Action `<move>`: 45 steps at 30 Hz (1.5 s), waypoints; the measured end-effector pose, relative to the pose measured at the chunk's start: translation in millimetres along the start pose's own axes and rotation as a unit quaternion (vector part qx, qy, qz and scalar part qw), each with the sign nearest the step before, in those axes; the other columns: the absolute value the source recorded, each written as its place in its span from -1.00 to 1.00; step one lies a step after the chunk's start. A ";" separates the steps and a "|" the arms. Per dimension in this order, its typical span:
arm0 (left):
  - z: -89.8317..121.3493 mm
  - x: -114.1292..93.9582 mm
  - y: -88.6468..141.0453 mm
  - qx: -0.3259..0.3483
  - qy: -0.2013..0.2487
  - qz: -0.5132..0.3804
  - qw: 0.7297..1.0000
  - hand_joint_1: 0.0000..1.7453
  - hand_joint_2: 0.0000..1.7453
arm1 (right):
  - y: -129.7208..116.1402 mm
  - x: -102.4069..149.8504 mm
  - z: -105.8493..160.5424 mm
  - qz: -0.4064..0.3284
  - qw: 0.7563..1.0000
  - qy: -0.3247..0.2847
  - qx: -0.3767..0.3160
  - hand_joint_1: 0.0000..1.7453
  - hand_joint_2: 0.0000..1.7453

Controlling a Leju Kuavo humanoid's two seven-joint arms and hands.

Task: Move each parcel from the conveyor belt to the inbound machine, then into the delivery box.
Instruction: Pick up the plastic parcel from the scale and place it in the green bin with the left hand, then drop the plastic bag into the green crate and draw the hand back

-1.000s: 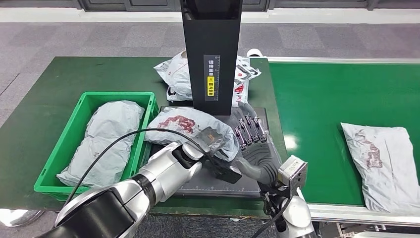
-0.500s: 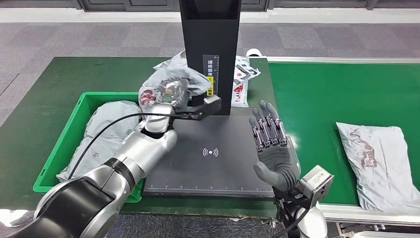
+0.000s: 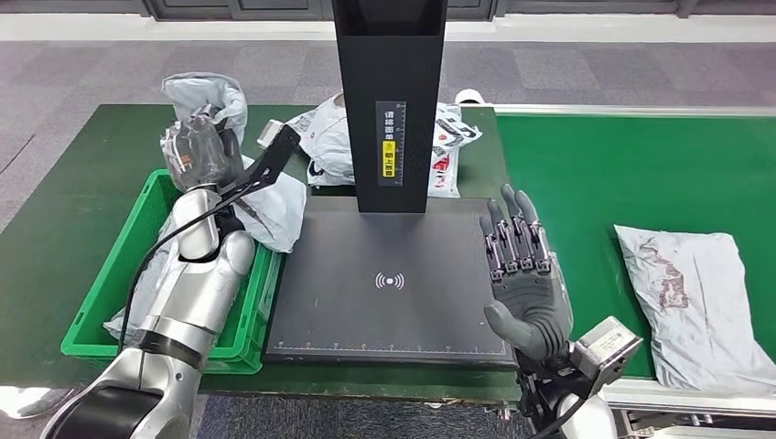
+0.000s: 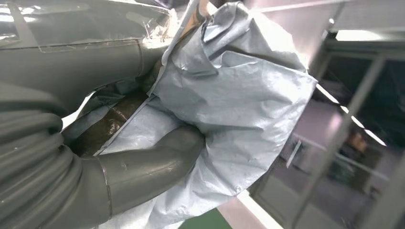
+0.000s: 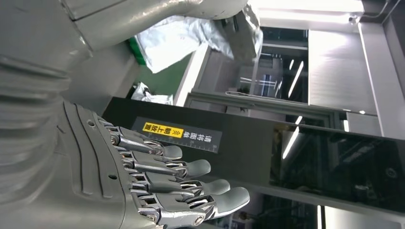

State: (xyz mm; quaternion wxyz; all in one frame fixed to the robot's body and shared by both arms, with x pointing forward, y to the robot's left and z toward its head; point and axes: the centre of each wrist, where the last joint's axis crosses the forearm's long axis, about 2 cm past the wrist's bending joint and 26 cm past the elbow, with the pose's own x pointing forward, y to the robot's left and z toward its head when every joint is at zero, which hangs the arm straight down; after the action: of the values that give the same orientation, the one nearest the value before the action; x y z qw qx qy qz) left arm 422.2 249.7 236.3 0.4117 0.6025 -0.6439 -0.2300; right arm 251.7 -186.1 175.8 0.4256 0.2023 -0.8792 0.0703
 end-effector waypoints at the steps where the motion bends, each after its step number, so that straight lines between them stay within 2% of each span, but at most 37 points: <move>1: 2.0 -3.4 2.9 0.008 0.003 0.002 1.000 1.00 1.00 | -0.2 0.9 -0.3 0.001 1.000 0.000 -0.001 -1.00 1.00; 7: 15.7 -9.8 28.7 0.086 -0.006 0.034 0.996 1.00 1.00 | 0.1 5.2 3.8 0.007 1.000 0.001 -0.019 -1.00 1.00; 11: 18.3 -8.3 50.9 0.153 -0.015 0.056 0.987 1.00 1.00 | 0.9 5.7 9.0 0.009 0.999 0.004 -0.032 -1.00 1.00; 14: 18.5 -7.3 61.7 0.176 -0.018 0.063 0.982 1.00 1.00 | 1.2 5.7 10.7 0.009 0.999 0.006 -0.035 -1.00 1.00; 21: 18.1 -10.6 77.2 0.234 -0.020 0.075 0.969 1.00 1.00 | 0.0 4.8 16.1 0.008 0.999 0.009 -0.052 -1.00 1.00; 31: 14.9 -20.7 84.9 0.252 -0.013 0.067 0.965 1.00 1.00 | -1.7 2.9 23.5 0.010 0.998 0.013 -0.055 -1.00 1.00; 32: 14.8 -21.2 85.1 0.253 -0.013 0.067 0.965 0.71 1.00 | -1.9 2.7 23.9 0.010 0.998 0.014 -0.055 -1.00 1.00; 33: 14.6 -22.1 85.3 0.253 -0.014 0.065 0.965 0.21 1.00 | -2.3 2.3 24.5 0.009 0.998 0.015 -0.055 -1.00 1.00; 35: 14.5 -24.7 85.5 0.253 -0.017 0.061 0.965 -0.79 0.00 | -3.3 0.9 26.7 0.007 0.998 0.018 -0.055 -1.00 1.00; 36: 14.3 -26.2 85.3 0.248 -0.019 0.058 0.967 -1.00 -0.50 | -3.8 -0.1 28.1 0.006 0.998 0.020 -0.056 -1.00 1.00; 37: 14.0 -27.8 84.5 0.237 -0.018 0.056 0.970 -1.00 -1.00 | -4.1 -1.2 29.4 0.005 0.998 0.022 -0.055 -1.00 1.00; 42: 11.4 -35.1 67.0 0.110 0.005 0.054 0.992 -1.00 -1.00 | -5.5 -5.4 33.8 0.000 0.998 0.031 -0.049 -1.00 1.00; 45: 12.6 -37.6 53.6 0.061 0.023 0.034 0.997 -1.00 -1.00 | -5.7 -7.5 34.5 -0.003 0.999 0.033 -0.042 -1.00 1.00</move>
State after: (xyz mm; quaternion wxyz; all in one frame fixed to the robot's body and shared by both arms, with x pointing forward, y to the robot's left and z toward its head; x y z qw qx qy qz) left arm 378.2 292.5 262.2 0.3965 0.6096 -0.6669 -0.1625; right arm 233.5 -199.2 148.1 0.4626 0.1846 -0.8663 0.0385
